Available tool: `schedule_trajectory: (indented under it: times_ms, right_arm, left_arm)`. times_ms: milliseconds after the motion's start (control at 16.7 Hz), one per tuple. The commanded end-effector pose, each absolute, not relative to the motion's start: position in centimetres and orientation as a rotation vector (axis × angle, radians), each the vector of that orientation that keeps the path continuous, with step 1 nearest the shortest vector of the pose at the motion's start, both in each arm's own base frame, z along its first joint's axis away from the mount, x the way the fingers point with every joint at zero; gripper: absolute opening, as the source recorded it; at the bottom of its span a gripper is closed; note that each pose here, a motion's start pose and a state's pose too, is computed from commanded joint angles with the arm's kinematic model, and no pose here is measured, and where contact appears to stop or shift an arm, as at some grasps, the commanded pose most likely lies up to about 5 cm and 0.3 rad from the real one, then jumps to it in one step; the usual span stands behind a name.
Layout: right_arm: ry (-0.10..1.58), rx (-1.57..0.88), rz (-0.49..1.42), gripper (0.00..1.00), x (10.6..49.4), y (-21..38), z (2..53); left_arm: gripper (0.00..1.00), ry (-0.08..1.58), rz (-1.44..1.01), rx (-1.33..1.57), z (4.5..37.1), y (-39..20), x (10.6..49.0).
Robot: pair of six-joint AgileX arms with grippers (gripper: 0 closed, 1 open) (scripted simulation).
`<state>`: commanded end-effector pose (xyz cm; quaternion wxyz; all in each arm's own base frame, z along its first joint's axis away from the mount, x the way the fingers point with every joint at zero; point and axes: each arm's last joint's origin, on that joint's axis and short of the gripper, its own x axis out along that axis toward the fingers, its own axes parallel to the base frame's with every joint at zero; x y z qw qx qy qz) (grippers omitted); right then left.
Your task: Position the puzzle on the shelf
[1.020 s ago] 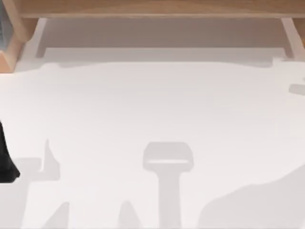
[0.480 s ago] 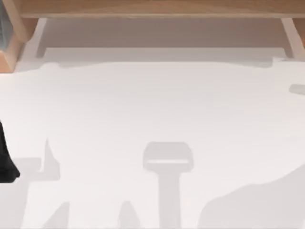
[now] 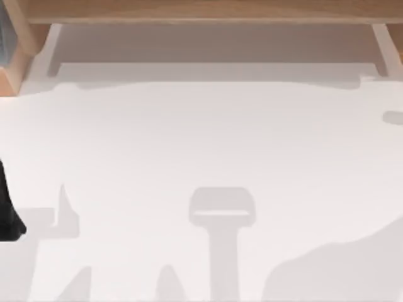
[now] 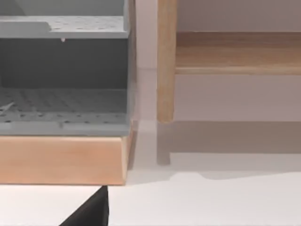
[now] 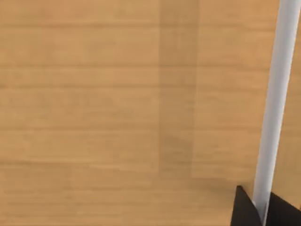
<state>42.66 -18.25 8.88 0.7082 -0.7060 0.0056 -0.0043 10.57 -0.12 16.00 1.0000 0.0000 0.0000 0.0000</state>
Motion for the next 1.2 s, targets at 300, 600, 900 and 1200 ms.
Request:
schedule_trajectory:
  times_ms: [300, 600, 900, 1200]
  right_arm:
    - [0.018, -1.564, -0.004, 0.00, 39.5, -18.3, 8.7]
    - [0.014, -1.567, -0.008, 0.00, 36.4, -18.1, 8.8]
    - [0.008, -1.569, -0.009, 0.00, 36.2, -18.1, 8.9]
    - [0.021, -1.559, 0.004, 0.00, 32.5, -17.9, 8.4]
  left_arm:
    - [1.00, 0.000, 0.000, 0.000, 16.0, -0.1, 10.6]
    - [1.00, 0.000, 0.000, 0.000, 16.0, -0.1, 10.6]
    - [1.00, 0.000, 0.000, 0.000, 16.0, -0.1, 10.6]
    - [1.00, 0.000, 0.000, 0.000, 16.0, -0.1, 10.6]
